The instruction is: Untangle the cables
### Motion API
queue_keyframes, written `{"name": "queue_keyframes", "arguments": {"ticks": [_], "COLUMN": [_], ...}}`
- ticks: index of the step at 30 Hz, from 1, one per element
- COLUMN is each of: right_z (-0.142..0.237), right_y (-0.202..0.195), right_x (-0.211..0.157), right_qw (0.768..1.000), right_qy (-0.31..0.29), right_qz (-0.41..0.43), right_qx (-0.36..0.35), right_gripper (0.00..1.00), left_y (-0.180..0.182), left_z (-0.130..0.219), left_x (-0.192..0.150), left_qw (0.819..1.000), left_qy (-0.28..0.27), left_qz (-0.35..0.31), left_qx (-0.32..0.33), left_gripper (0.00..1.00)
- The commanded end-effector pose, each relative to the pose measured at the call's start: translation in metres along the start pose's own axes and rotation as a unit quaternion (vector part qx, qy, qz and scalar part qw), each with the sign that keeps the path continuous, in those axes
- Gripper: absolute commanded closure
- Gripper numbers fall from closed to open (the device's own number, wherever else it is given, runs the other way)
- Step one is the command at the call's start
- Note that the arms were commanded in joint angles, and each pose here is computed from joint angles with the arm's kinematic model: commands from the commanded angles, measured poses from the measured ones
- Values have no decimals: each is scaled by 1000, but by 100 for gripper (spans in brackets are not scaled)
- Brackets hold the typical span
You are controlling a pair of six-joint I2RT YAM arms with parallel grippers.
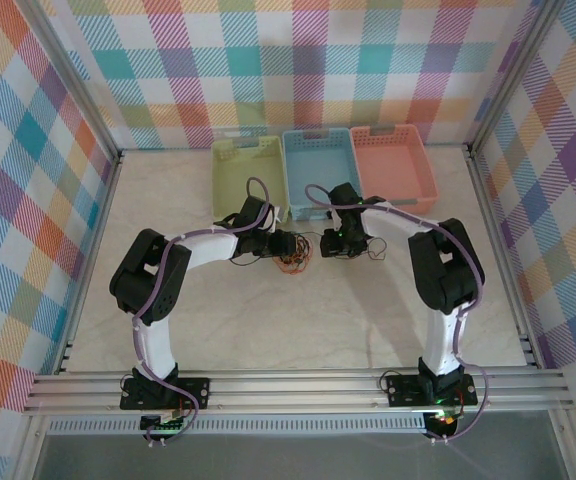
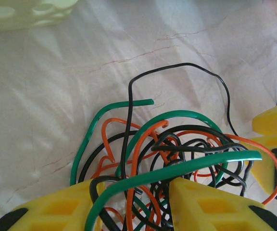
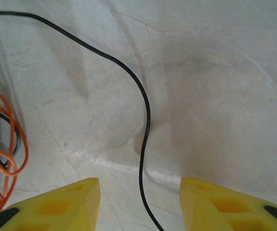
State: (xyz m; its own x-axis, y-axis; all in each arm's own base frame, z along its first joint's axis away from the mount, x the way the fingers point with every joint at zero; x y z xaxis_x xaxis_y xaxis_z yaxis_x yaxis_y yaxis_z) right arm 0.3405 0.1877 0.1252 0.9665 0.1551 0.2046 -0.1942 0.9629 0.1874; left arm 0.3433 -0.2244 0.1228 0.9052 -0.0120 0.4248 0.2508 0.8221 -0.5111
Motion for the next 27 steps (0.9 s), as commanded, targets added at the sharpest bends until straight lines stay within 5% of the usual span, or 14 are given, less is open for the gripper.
{"name": "queue_keyframes", "arguments": {"ticks": [1, 8, 15, 19, 27], "right_z": [-8, -14, -12, 1, 53], "right_y": [2, 2, 3, 3, 1], "right_x": [-1, -2, -3, -3, -10], "right_qw": [999, 998, 998, 998, 987], "right_qy": [22, 32, 24, -13, -150], "right_qz": [24, 30, 33, 35, 34], "right_qx": [-29, -40, -43, -46, -40], "right_gripper": [53, 60, 84, 100, 100], "left_y": [-2, -2, -1, -1, 0], "left_z": [1, 1, 0, 0, -1], "left_x": [1, 1, 0, 1, 1], "left_qw": [1000, 1000, 1000, 1000, 1000], "left_qy": [-4, -3, -2, -2, 2], "left_qz": [-5, -4, -4, -4, 1], "left_qx": [-6, -5, -4, -3, 6], "left_gripper": [60, 60, 60, 60, 60]}}
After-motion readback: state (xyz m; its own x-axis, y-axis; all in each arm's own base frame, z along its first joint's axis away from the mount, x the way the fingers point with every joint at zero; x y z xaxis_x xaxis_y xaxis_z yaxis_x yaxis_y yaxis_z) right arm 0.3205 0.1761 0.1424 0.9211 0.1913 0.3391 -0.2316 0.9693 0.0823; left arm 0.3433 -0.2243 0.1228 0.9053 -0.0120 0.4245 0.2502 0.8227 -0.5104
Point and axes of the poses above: each hand's point on the last joint's axis, 136 mm out from that joint toward the fingers, its own z axis back along the fingers, its own y axis along the line the jaws close on, x = y × z, the point moved 10 cm from there along z, back along the fingers, and after that the axes turned 2 degrees about -z, right-handed, at the moved point
